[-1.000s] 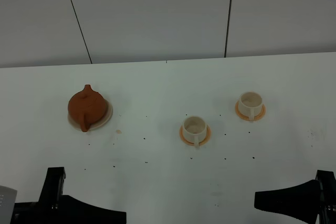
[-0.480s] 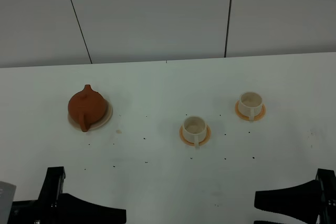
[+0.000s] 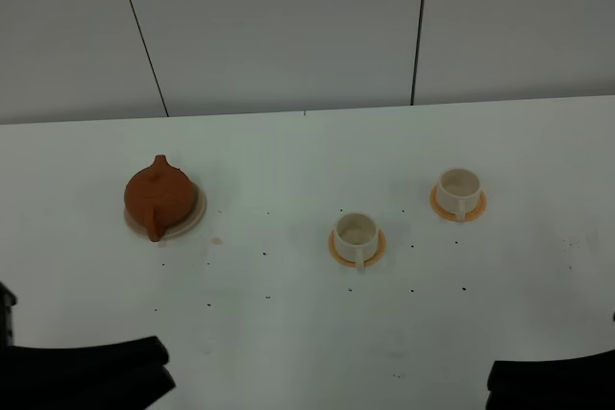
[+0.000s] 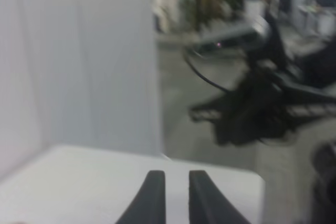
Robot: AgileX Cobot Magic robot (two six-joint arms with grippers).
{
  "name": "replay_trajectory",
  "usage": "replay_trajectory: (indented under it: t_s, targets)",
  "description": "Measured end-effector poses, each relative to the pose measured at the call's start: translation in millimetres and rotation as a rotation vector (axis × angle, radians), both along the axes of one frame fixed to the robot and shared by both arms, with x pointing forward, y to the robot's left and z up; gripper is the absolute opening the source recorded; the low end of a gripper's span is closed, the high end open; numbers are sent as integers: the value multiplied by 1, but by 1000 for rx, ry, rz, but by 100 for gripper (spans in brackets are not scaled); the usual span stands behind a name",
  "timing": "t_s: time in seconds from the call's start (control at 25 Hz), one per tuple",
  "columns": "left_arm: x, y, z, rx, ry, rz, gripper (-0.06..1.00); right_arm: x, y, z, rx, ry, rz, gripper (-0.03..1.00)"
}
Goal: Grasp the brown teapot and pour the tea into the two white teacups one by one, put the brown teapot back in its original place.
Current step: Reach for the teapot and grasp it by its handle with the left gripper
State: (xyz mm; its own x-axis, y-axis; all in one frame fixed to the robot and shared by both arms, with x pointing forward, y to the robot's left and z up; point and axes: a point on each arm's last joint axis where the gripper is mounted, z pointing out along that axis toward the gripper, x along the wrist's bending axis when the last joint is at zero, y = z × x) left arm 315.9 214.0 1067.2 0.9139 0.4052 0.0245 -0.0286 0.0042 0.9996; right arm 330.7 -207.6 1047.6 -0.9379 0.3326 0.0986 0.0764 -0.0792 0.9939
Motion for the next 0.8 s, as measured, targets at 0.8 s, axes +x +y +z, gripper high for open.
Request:
replay_trajectory:
  t_s: [0.8]
  targets:
    - [-37, 23, 16, -176, 7, 348, 4, -62, -59, 17, 137, 48, -768, -1]
